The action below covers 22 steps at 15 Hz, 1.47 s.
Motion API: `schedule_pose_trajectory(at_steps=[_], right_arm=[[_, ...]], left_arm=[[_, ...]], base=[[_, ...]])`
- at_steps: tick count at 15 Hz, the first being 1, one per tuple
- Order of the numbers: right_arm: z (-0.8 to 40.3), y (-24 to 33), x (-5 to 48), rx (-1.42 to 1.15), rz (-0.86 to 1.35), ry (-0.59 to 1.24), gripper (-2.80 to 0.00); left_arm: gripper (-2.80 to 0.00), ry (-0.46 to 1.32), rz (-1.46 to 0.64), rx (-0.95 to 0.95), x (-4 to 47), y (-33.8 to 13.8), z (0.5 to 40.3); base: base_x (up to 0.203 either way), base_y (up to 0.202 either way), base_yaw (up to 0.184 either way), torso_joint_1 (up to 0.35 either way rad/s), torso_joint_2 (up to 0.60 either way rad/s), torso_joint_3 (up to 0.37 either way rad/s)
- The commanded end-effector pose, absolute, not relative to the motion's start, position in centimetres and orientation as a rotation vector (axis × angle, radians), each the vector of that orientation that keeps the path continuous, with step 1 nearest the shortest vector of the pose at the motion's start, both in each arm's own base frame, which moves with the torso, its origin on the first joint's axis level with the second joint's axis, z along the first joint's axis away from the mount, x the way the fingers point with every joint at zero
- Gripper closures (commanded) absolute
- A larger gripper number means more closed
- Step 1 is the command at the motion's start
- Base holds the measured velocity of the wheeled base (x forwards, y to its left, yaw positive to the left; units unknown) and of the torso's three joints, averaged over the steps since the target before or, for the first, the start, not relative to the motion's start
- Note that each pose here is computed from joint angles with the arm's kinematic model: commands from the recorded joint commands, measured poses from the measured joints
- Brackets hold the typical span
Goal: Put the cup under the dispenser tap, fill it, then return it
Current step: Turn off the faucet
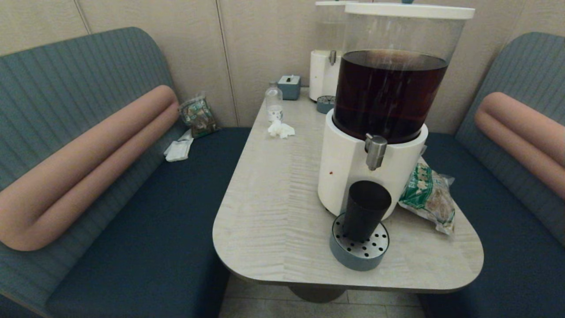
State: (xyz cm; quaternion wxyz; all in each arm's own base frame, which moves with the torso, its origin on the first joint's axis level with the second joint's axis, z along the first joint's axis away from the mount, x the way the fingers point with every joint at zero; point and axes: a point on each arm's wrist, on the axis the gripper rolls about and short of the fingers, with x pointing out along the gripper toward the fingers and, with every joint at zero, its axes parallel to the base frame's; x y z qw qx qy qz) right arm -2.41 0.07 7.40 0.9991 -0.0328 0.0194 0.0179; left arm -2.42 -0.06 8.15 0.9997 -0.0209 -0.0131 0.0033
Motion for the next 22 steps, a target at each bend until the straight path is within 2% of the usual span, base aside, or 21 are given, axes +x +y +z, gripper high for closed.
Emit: schedule_pose_trajectory(at_steps=[1, 4, 7, 10, 12, 14, 15, 17, 18, 22], right_arm=[[7.4, 0.1, -2.4, -0.065, 0.037, 0.039, 0.00], [7.4, 0.1, -2.4, -0.065, 0.037, 0.039, 0.00], [7.4, 0.1, -2.4, -0.065, 0.037, 0.039, 0.00], [7.4, 0.1, -2.4, -0.065, 0.037, 0.039, 0.00], [7.4, 0.1, -2.4, -0.065, 0.037, 0.039, 0.00], [7.4, 0.1, -2.4, -0.065, 0.037, 0.039, 0.00], [7.4, 0.1, -2.4, -0.065, 0.037, 0.039, 0.00], [7.4, 0.1, -2.4, -0.065, 0.037, 0.039, 0.00], [7.4, 0.1, -2.4, -0.065, 0.037, 0.039, 0.00], [7.4, 0.1, -2.4, -0.065, 0.037, 0.039, 0.00]], left_arm=[[0.00, -0.111, -0.025, -0.062, -3.3, -0.1, 11.6], [0.00, -0.129, -0.159, -0.199, -2.7, -0.3, 20.8], [0.00, -0.023, -0.423, -0.589, 4.5, -0.9, 30.4], [0.00, 0.012, -0.727, -1.059, 14.8, -1.7, 33.6], [0.00, 0.088, -0.903, -1.196, 21.8, -2.3, 31.7], [0.00, 0.289, -1.096, -1.187, 26.8, -2.9, 28.8], [0.00, 0.419, -1.224, -1.098, 28.1, -3.2, 28.5], [0.00, 0.549, -1.361, -0.949, 29.2, -3.5, 30.8], [0.00, 0.597, -1.396, -0.901, 29.5, -3.6, 31.8], [0.00, 0.693, -1.502, -0.725, 32.1, -4.7, 30.8]], base=[[0.000, 0.000, 0.000, 0.000, 0.00, 0.000], [0.000, 0.000, 0.000, 0.000, 0.00, 0.000], [0.000, 0.000, 0.000, 0.000, 0.00, 0.000], [0.000, 0.000, 0.000, 0.000, 0.00, 0.000], [0.000, 0.000, 0.000, 0.000, 0.00, 0.000], [0.000, 0.000, 0.000, 0.000, 0.00, 0.000], [0.000, 0.000, 0.000, 0.000, 0.00, 0.000], [0.000, 0.000, 0.000, 0.000, 0.00, 0.000], [0.000, 0.000, 0.000, 0.000, 0.00, 0.000], [0.000, 0.000, 0.000, 0.000, 0.00, 0.000]])
